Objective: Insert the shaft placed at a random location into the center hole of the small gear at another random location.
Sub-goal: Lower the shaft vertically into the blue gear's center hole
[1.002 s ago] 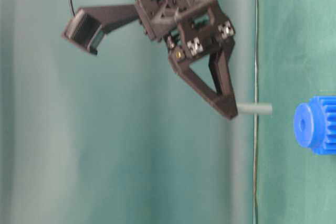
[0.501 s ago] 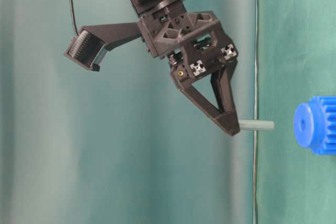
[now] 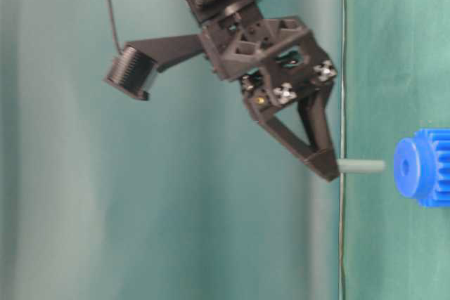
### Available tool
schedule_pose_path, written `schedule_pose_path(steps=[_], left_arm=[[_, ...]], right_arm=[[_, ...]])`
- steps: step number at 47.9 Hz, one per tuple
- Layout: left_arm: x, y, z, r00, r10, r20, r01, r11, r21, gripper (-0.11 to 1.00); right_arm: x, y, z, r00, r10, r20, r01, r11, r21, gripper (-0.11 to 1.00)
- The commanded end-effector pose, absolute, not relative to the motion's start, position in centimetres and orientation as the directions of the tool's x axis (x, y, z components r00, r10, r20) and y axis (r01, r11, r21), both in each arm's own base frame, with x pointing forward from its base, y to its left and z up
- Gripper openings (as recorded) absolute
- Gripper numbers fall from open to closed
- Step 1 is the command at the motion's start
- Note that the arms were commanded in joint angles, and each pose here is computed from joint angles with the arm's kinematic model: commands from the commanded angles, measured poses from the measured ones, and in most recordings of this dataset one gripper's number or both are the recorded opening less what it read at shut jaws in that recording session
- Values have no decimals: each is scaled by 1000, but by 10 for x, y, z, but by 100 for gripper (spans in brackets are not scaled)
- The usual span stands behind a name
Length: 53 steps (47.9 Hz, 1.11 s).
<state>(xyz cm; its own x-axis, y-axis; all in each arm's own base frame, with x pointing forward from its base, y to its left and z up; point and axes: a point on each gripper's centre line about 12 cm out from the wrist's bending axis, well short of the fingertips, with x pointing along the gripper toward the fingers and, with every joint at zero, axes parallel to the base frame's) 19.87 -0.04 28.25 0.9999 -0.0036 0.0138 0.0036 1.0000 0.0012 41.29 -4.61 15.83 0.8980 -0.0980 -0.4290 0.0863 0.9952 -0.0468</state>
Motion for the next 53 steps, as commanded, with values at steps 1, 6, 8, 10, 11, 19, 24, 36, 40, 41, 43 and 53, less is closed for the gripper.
schedule_pose_path(steps=[1,6,8,10,11,19,24,36,40,41,43,53], left_arm=[[201,-1,290,999,-6,34,6,1000,4,0],[201,-1,290,999,-6,34,6,1000,3,0],[201,-1,290,999,-6,34,6,1000,3,0],[201,-1,290,999,-6,34,6,1000,3,0],[201,-1,290,999,-6,34,6,1000,1,0],[201,-1,289,1000,-6,29,6,1000,4,0],[201,-1,289,1000,-6,31,6,1000,1,0],[201,-1,289,1000,-6,28,6,1000,1,0],[201,-1,289,1000,-6,28,6,1000,1,0],[201,-1,289,1000,-6,29,6,1000,1,0],[201,-1,289,1000,-6,28,6,1000,3,0],[201,-1,289,1000,-6,28,6,1000,3,0]], right_arm=[[421,-49,170,917,-104,-384,85,994,-65,13],[422,-50,164,915,-106,-388,88,994,-64,13],[422,-51,162,915,-108,-390,89,994,-64,13],[422,-52,160,914,-109,-390,92,994,-63,13],[423,-52,159,914,-111,-390,94,994,-63,13],[423,-52,153,912,-110,-395,93,994,-62,13],[423,-52,151,911,-110,-397,94,994,-61,13],[423,-52,147,908,-110,-405,94,994,-60,13],[424,-53,144,905,-112,-409,97,994,-57,13],[424,-53,143,906,-110,-409,95,994,-57,13],[424,-53,141,905,-112,-411,98,994,-56,13],[426,-54,131,901,-111,-419,98,994,-54,13]])
